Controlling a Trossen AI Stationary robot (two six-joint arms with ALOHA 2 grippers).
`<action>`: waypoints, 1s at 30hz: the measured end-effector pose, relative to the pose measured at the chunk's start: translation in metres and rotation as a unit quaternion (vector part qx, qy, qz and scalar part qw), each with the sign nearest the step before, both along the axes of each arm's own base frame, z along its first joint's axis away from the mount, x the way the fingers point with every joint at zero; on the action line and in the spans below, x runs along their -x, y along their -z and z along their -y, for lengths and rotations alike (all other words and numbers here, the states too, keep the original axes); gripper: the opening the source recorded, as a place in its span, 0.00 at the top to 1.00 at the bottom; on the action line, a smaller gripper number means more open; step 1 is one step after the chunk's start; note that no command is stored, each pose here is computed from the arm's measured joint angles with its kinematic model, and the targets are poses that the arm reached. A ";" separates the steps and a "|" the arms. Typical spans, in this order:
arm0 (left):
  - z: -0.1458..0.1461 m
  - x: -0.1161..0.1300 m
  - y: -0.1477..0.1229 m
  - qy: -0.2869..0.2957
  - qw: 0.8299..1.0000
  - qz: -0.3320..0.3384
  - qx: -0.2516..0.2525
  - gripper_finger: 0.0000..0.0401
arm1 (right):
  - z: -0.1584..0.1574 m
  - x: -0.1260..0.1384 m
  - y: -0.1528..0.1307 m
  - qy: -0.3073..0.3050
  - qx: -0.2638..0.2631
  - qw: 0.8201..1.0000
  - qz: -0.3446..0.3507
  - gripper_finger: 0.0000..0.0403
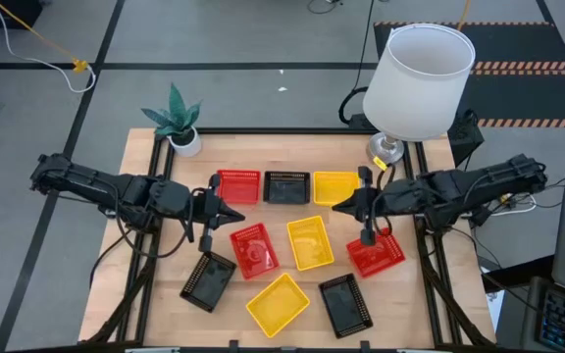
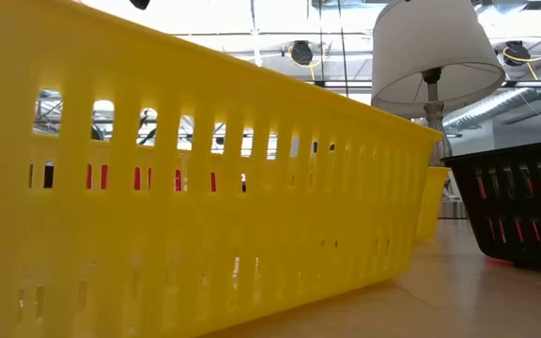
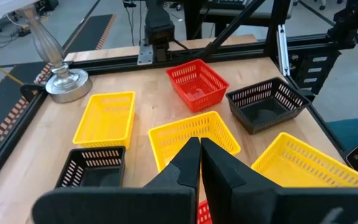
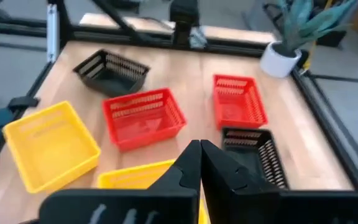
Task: Stack baskets by color
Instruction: Stack the bottom right red bin on top of the top red bin
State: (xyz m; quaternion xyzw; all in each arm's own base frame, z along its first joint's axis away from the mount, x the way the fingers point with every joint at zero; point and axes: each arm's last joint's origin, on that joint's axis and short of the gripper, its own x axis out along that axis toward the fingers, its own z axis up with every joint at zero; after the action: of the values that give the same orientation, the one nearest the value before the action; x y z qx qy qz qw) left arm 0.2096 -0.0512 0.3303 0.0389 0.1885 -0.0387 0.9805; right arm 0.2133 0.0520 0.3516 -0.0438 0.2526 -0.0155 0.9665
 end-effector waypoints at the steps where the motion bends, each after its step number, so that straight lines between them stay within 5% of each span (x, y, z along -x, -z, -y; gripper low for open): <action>1: 0.000 -0.001 0.001 0.001 1.000 -0.001 -0.002 0.96 | -0.003 -0.002 -0.001 -0.004 -0.001 1.000 -0.003 1.00; 23: 0.003 -0.007 0.001 0.008 1.000 0.008 -0.009 0.96 | -0.019 -0.009 0.011 -0.005 -0.011 0.995 -0.097 1.00; 30: 0.003 -0.007 0.001 0.007 1.000 0.007 -0.007 0.96 | -0.036 0.018 0.050 0.033 -0.100 0.959 -0.264 0.99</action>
State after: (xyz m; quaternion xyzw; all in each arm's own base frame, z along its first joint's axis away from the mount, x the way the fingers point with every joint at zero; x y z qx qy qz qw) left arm 0.2164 -0.0545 0.3288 0.0473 0.1815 -0.0445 0.9812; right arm 0.1953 0.0877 0.3014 0.0587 0.5006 -0.0100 0.8636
